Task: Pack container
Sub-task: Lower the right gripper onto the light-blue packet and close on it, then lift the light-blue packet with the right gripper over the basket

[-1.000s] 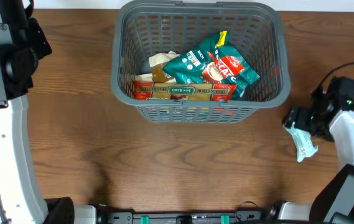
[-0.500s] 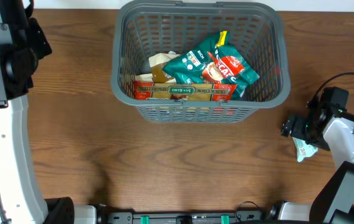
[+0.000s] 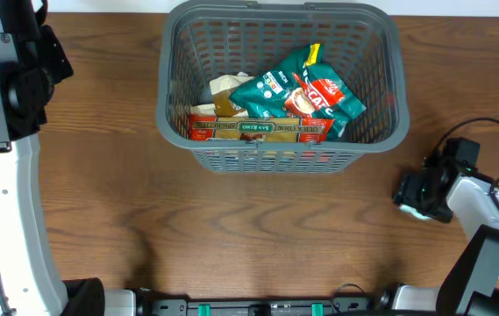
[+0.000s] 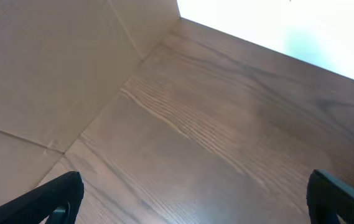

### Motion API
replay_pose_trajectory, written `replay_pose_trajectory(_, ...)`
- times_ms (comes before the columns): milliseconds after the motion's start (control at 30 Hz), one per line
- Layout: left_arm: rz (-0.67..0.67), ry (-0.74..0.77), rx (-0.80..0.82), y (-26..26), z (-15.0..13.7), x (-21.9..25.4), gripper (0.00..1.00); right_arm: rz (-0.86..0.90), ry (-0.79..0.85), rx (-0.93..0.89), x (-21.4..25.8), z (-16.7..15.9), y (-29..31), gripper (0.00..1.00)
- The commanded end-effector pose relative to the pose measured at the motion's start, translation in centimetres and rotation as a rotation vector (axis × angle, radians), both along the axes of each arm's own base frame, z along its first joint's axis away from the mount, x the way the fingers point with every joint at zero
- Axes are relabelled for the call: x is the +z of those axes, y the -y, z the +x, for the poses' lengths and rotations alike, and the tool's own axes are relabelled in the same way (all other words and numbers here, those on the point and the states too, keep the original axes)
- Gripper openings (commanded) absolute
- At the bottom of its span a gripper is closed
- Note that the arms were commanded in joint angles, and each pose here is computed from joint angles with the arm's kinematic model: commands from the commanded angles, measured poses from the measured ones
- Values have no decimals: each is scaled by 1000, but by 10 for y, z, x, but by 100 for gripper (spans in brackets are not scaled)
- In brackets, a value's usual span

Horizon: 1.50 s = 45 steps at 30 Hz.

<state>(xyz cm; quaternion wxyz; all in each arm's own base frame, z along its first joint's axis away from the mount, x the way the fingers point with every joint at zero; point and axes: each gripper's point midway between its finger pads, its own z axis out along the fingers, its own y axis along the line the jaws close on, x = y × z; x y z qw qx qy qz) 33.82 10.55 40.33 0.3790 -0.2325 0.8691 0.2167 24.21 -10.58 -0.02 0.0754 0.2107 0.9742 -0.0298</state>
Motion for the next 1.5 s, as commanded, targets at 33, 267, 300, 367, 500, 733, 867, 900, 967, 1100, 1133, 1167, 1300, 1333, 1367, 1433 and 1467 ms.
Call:
replay_pose_trajectory(33, 1, 1, 21, -3, -2, -1, 99, 39, 6, -21, -2, -1, -5, 34)
replay_pose_trajectory(267, 1, 1, 21, -3, -2, -1, 99, 59, -4, -20, -3, -4, -9, 1)
replay_pose_trajectory(300, 1, 1, 21, -3, -2, -1, 99, 70, -2, -18, -3, -3, -11, 1)
replay_pose_trajectory(367, 1, 1, 21, -3, -2, -1, 99, 79, -4, -25, -3, -4, -12, 1)
replay_pose_trajectory(500, 1, 1, 21, -3, -2, -1, 99, 82, -4, -31, -2, -4, -13, 1)
replay_pose_trajectory(733, 1, 1, 21, -3, -2, -1, 99, 80, 33, -27, 21, 16, -7, 1)
replay_pose_trajectory(867, 1, 1, 21, -3, -2, -1, 99, 67, 62, -25, 47, 33, 1, 1)
replay_pose_trajectory(900, 1, 1, 21, -3, -2, -1, 98, 62, 76, -24, 57, 40, 3, 2)
replay_pose_trajectory(967, 1, 1, 21, -3, -2, -1, 99, 50, 103, -14, 74, 50, 8, 1)
replay_pose_trajectory(1100, 1, 1, 21, -3, -2, -1, 99, 24, 162, -3, 112, 71, 16, 2)
replay_pose_trajectory(1133, 1, 1, 21, -3, -2, -1, 99, 19, 177, 0, 123, 75, 18, 2)
replay_pose_trajectory(1167, 1, 1, 21, -3, -2, -1, 99, 13, 192, 4, 134, 79, 19, 2)
replay_pose_trajectory(1300, 1, 1, 21, -3, -2, -1, 99, -15, 253, 18, 173, 93, 24, 2)
replay_pose_trajectory(1333, 1, 1, 21, -3, -2, -1, 99, -21, 271, 32, 183, 97, 23, 2)
replay_pose_trajectory(1367, 1, 1, 21, -3, -2, -1, 98, -28, 288, 42, 192, 101, 22, 2)
replay_pose_trajectory(1433, 1, 1, 21, -3, -2, -1, 99, -42, 321, 63, 210, 108, 20, 2)
replay_pose_trajectory(1467, 1, 1, 21, -3, -2, -1, 99, -49, 339, 77, 219, 111, 17, 2)
